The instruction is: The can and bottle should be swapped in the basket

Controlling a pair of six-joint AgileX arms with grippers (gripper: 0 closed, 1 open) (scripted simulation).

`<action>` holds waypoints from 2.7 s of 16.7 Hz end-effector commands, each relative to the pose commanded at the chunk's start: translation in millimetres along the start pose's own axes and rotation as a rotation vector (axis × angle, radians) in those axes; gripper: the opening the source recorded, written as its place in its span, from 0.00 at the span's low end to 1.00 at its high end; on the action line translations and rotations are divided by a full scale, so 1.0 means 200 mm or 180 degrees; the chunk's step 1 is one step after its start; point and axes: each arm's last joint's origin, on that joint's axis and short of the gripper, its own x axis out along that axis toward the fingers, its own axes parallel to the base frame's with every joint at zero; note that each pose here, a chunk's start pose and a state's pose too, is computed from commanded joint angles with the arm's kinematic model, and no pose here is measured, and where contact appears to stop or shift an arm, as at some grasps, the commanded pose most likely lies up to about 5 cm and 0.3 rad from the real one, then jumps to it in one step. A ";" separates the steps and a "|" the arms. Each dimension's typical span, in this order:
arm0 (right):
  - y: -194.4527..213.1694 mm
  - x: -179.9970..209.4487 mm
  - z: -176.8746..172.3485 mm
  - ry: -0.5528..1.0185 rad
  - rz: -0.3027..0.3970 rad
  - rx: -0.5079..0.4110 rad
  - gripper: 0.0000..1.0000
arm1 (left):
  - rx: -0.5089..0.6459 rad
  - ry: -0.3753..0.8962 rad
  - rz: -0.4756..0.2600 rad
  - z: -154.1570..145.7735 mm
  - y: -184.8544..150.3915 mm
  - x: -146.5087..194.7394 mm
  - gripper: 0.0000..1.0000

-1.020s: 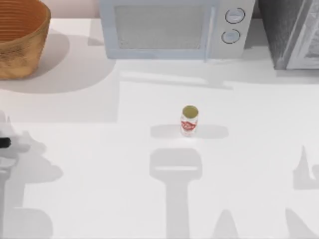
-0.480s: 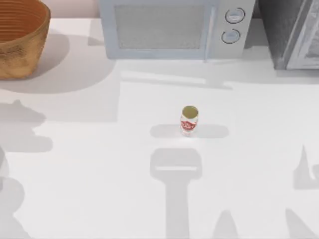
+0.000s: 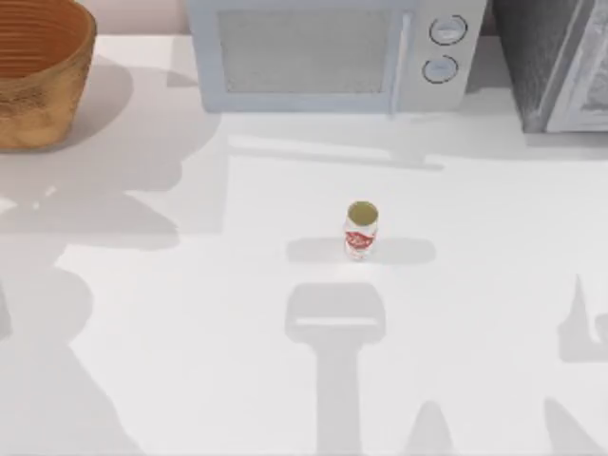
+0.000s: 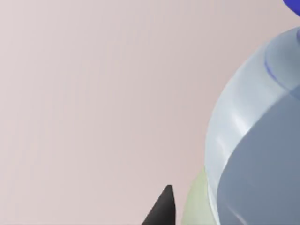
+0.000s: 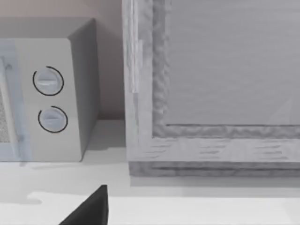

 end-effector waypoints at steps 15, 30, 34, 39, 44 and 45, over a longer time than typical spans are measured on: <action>0.00 0.00 0.00 0.0000 0.0000 0.0000 1.00 | -0.1138 0.0142 -0.1358 0.17 0.00 0.42 0.00; 0.00 0.00 0.00 0.0000 0.0000 0.0000 1.00 | -0.1138 0.0142 -0.1358 0.04 -0.17 0.66 0.00; 0.00 0.00 0.00 0.0000 0.0000 0.0000 1.00 | -0.1138 0.0142 -0.1358 0.04 -0.17 0.66 0.23; 0.00 0.00 0.00 0.0000 0.0000 0.0000 1.00 | -0.1138 0.0142 -0.1358 0.04 -0.17 0.66 0.60; 0.00 0.00 0.00 0.0000 0.0000 0.0000 1.00 | -0.1138 0.0142 -0.1358 0.04 -0.17 0.66 0.98; 0.00 0.00 0.00 0.0000 0.0000 0.0000 1.00 | -0.1138 0.0142 -0.1358 0.04 -0.17 0.66 1.00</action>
